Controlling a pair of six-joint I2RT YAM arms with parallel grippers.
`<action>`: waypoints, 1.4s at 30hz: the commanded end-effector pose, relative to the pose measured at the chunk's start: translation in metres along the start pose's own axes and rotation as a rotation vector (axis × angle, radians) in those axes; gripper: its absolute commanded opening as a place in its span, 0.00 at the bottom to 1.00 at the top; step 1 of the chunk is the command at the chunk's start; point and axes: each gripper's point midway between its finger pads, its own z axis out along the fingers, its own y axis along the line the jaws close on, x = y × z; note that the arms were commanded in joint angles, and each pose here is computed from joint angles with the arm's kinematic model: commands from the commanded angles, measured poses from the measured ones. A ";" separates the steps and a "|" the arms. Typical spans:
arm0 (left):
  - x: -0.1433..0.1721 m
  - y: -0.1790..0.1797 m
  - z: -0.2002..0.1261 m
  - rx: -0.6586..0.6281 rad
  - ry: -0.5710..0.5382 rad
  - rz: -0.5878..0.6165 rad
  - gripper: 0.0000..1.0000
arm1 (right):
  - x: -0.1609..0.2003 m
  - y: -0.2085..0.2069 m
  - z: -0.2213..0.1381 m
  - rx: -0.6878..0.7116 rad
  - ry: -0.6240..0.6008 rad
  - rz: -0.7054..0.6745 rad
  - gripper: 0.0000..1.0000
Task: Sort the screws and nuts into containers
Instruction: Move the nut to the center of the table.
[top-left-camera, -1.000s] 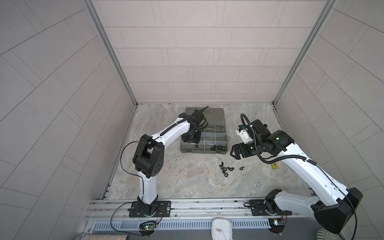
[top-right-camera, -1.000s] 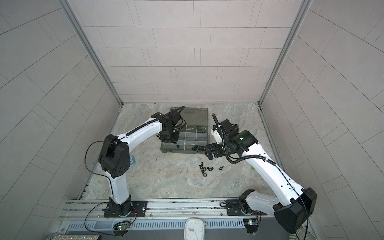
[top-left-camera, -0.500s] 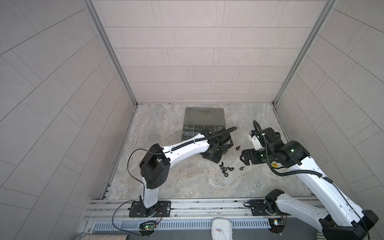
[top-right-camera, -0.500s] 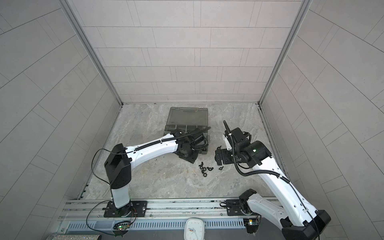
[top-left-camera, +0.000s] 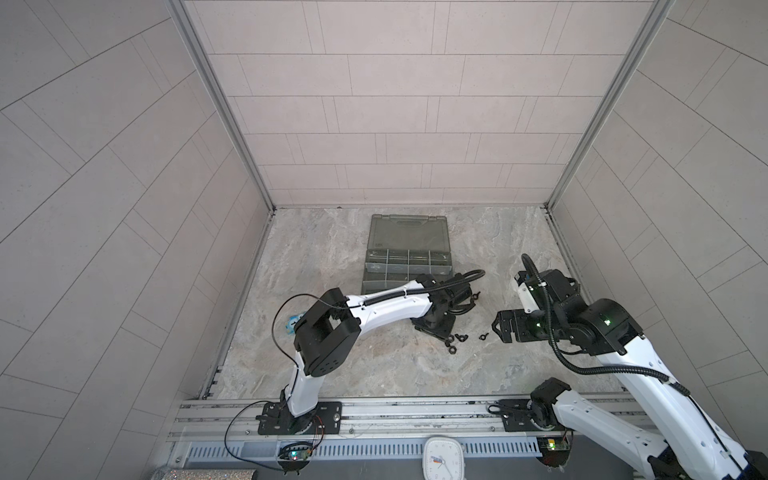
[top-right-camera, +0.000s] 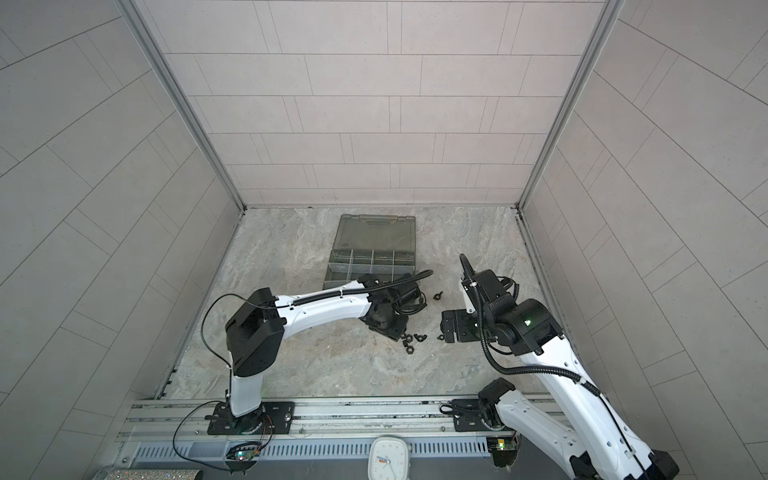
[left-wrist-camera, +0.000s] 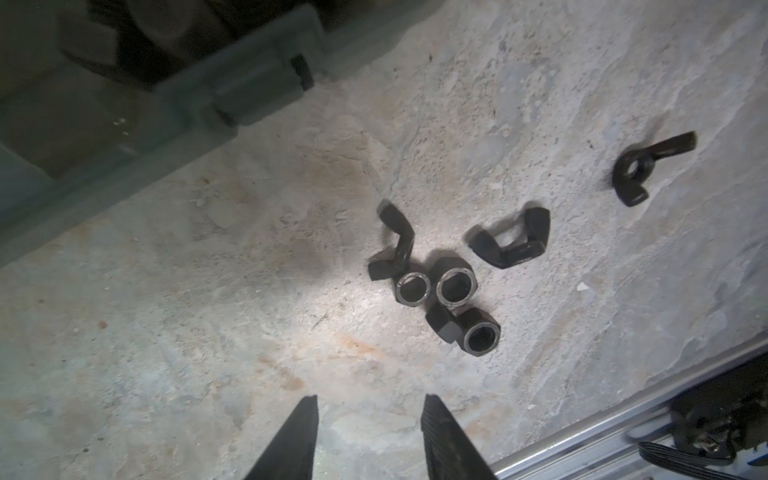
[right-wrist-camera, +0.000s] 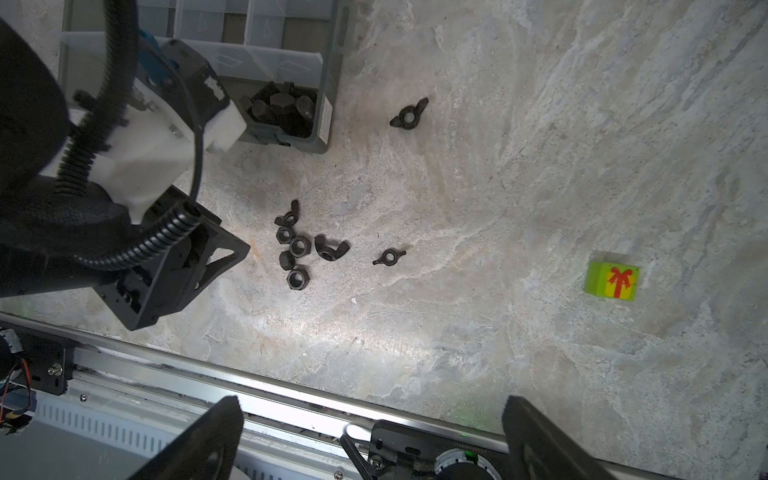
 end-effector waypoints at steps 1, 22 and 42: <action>-0.001 -0.006 0.012 0.005 0.006 -0.018 0.47 | 0.009 -0.010 -0.005 0.037 0.010 0.021 0.99; -0.014 -0.013 0.034 -0.048 0.021 -0.030 0.47 | 0.029 -0.021 -0.010 0.048 0.003 0.037 0.99; -0.023 0.011 0.040 -0.089 0.030 -0.065 0.41 | 0.035 -0.023 -0.007 0.062 0.032 0.013 0.99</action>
